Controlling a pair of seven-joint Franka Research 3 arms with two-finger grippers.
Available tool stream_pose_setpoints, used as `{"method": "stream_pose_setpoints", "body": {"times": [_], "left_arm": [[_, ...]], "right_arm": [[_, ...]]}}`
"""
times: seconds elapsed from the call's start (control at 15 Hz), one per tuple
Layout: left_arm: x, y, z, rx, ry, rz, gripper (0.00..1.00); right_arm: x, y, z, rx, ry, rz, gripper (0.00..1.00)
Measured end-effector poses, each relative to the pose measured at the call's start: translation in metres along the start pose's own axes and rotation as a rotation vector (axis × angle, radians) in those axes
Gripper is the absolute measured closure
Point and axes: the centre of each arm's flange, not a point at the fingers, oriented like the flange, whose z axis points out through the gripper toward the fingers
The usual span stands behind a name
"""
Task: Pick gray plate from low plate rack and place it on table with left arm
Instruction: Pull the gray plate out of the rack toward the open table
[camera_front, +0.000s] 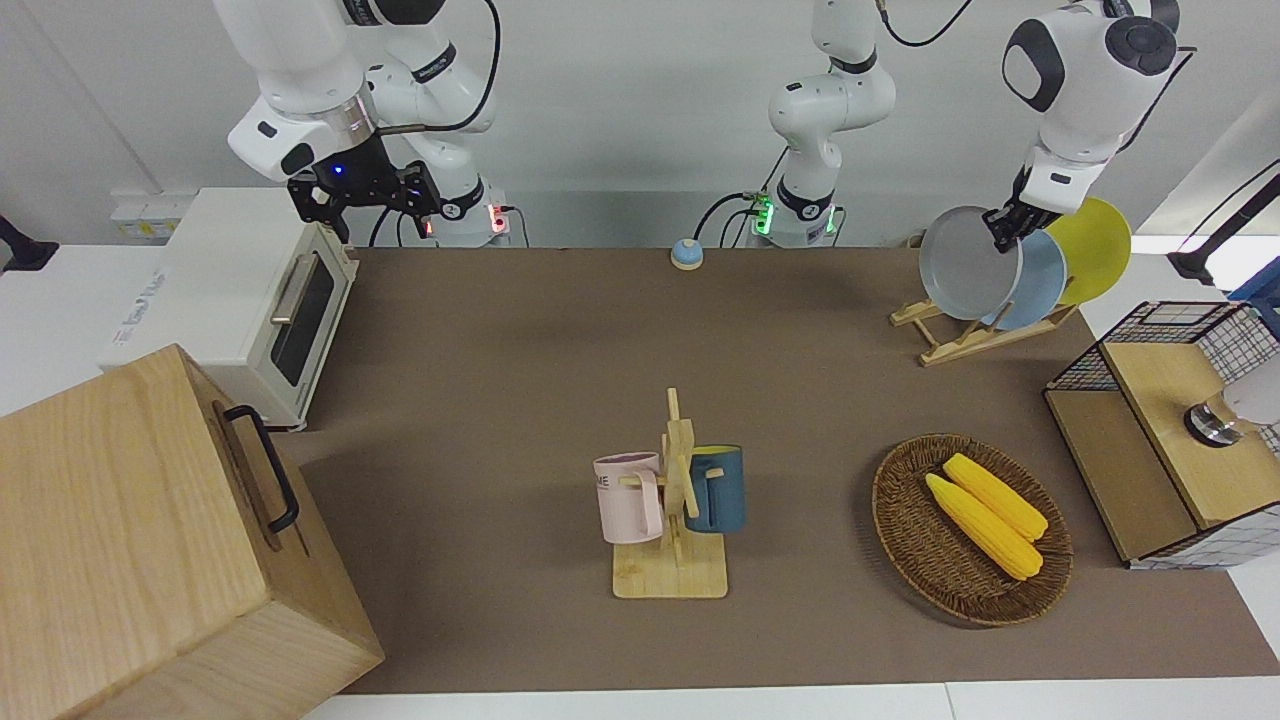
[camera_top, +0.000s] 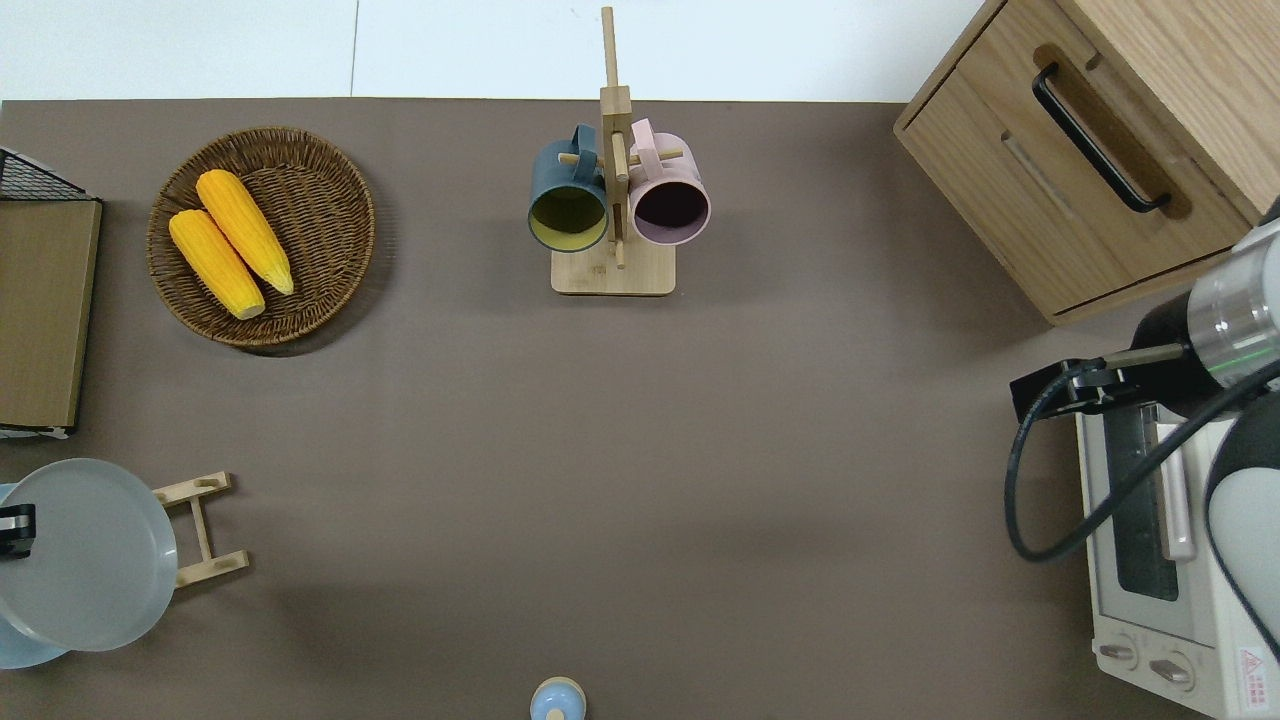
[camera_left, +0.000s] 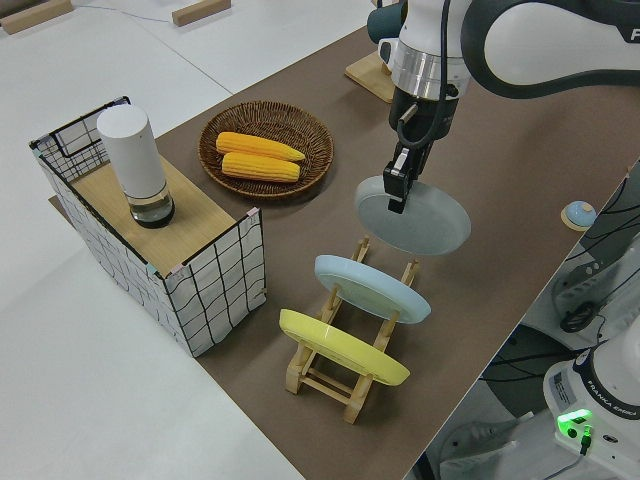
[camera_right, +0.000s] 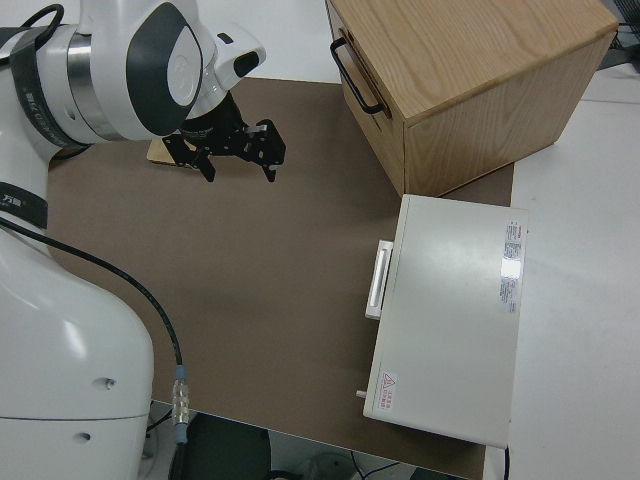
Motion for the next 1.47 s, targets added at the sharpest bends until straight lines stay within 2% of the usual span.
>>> {"method": "stream_pose_setpoints", "body": {"times": [0.27,0.8,1.0,1.2,1.47], "left_arm": [[0.0,0.017,-0.005,-0.064,0.002,0.022,0.85],[-0.008,0.116,-0.013,-0.241,-0.013,0.171,0.85],[-0.013,0.152,-0.015,-0.325,-0.008,0.212,0.85],[-0.015,0.169,-0.001,-0.408,-0.002,0.267,0.85],[-0.011,0.164,0.036,-0.502,0.004,0.329,0.85]], "right_arm": [[0.0,0.0,0.0,0.0,0.0,0.0,0.01],[0.0,0.0,0.0,0.0,0.0,0.0,0.01],[0.0,0.0,0.0,0.0,0.0,0.0,0.01],[0.0,0.0,0.0,0.0,0.0,0.0,0.01],[0.0,0.0,0.0,0.0,0.0,0.0,0.01]]}}
